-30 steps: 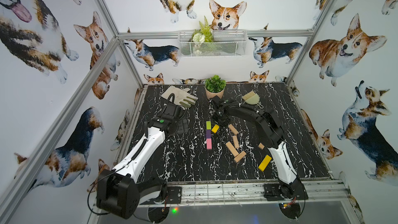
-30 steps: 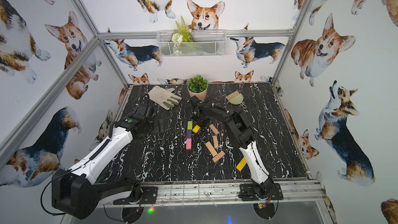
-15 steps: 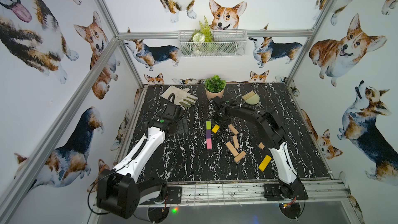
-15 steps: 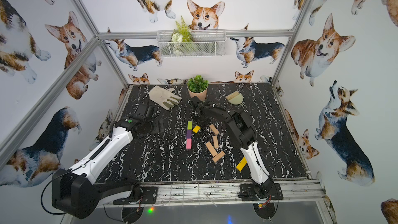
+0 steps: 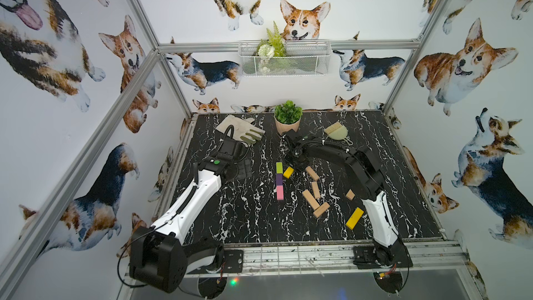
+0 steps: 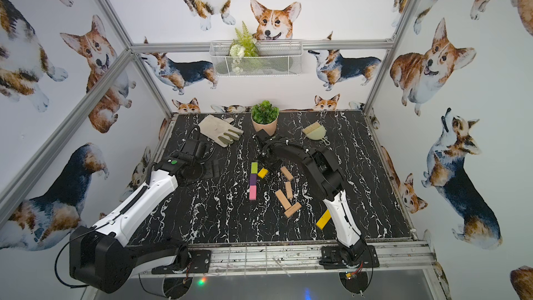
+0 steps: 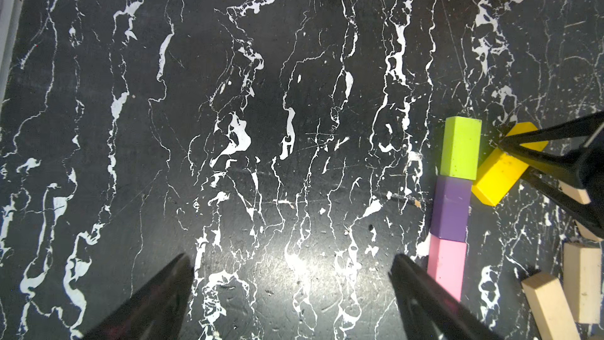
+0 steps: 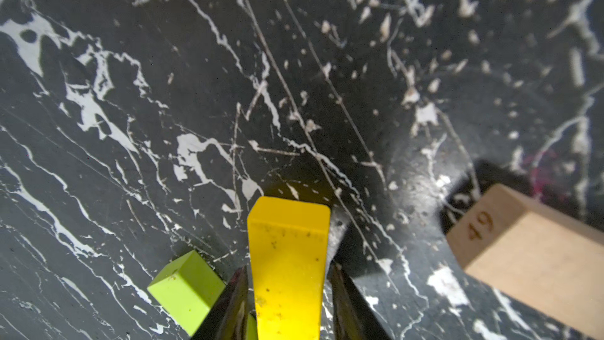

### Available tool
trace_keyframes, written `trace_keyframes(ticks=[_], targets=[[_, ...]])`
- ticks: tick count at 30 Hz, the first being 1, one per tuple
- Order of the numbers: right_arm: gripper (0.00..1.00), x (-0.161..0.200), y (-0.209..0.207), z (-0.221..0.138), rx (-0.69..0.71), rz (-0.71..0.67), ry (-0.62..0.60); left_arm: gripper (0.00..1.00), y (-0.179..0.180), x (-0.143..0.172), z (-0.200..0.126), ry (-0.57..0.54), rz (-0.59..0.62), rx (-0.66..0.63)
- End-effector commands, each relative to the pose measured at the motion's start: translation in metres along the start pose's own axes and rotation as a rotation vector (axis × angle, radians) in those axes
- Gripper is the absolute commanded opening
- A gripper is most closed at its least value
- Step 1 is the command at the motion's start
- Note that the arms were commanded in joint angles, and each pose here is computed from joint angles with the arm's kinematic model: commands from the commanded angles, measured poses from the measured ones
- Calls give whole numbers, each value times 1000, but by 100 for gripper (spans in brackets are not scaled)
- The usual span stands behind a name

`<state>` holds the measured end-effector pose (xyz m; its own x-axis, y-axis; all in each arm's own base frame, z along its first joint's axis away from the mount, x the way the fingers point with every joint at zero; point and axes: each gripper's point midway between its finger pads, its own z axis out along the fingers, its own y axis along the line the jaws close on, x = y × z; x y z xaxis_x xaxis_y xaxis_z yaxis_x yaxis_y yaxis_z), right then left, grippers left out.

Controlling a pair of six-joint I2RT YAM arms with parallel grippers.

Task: Assemble the letter k with building blocks
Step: Assemble the building block at the center of the board, then pick up the building block from the center of the board.

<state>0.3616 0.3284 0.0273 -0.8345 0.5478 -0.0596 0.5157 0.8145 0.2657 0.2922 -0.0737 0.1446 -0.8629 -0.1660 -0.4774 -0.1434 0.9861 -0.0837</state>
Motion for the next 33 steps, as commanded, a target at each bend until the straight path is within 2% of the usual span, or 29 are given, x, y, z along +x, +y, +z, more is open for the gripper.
trace_keyframes(ticks=[1, 4, 9, 11, 13, 16, 18, 21, 22, 23, 24, 28, 31, 33], targets=[[54, -1, -2, -4, -3, 129, -10, 96, 2, -2, -1, -10, 7, -13], [67, -5, 1, -12, -32, 135, -32, 96, 2, -2, -1, -10, 7, -10], [69, -15, 9, -38, -109, 115, -105, 100, 0, -3, -3, -20, 13, -1], [71, -19, 20, -62, -167, 60, -144, 100, -1, -4, -5, -33, 19, 6], [72, -22, 29, -91, -211, -35, -210, 100, -3, -3, -7, -41, 29, 14], [75, -20, 33, -136, -254, -254, -290, 100, -7, -2, -10, -53, 57, 3], [76, -14, 17, -154, -229, -400, -284, 100, -14, 3, -10, -50, 91, 5], [77, -7, -22, -161, -135, -591, -250, 100, -23, 7, -9, -38, 116, 15], [82, -7, -39, -162, -90, -624, -252, 100, -26, 10, -8, -27, 114, 26], [98, -5, -60, -163, -38, -664, -246, 100, -29, 12, -7, -19, 107, 40], [100, -6, -78, -164, 8, -687, -247, 100, -34, 14, -7, -15, 98, 58], [100, -20, -135, -169, 128, -622, -271, 98, -66, 22, -14, -1, 95, 136], [100, -45, -172, -188, 147, -434, -347, 98, -102, 28, -26, -26, 162, 193], [100, -59, -191, -205, 104, -281, -397, 97, -127, 35, -29, -35, 235, 216]])
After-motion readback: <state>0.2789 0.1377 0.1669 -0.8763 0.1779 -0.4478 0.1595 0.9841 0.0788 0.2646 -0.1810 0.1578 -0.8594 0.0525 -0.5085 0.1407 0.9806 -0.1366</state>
